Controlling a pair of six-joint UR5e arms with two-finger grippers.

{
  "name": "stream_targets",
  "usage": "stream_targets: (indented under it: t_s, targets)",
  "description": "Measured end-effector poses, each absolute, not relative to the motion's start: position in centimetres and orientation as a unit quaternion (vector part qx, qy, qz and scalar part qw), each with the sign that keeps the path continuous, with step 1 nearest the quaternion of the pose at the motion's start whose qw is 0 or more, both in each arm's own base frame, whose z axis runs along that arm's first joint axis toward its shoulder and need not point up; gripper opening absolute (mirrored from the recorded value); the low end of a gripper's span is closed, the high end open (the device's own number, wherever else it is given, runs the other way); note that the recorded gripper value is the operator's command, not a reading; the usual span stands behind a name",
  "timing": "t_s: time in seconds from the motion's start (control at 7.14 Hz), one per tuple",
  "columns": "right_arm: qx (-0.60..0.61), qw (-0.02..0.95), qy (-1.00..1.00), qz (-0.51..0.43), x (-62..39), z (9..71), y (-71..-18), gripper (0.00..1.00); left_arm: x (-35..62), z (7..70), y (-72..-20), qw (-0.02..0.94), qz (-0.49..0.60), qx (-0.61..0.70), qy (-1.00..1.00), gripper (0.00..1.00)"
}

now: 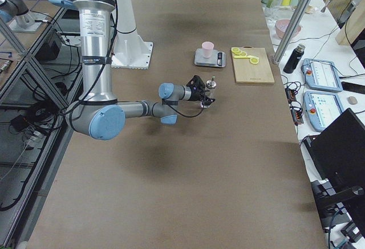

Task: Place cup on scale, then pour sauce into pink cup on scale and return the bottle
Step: 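Lower the sauce bottle onto the table with the right gripper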

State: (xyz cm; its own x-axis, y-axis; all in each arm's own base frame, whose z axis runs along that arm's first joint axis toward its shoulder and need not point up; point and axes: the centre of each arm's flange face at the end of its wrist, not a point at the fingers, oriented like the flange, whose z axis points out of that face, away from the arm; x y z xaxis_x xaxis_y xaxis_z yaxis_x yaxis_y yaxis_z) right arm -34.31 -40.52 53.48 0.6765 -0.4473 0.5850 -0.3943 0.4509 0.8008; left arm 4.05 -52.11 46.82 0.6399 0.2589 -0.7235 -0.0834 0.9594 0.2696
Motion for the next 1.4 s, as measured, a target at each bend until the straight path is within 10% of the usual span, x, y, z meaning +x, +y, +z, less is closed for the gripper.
stream_targets:
  t_s: [0.42, 1.4]
  targets:
    - [0.523, 0.752, -0.401, -0.02, -34.3, 53.7, -40.5, 0.99, 4.0, 46.8, -52.1, 0.899, 0.095, 0.106, 0.414, 0.96]
    - [0.52, 0.756, -0.397, -0.017, -32.8, 55.0, -39.6, 0.99, 4.0, 46.2, -51.9, 0.899, 0.094, 0.11, 0.414, 0.96]
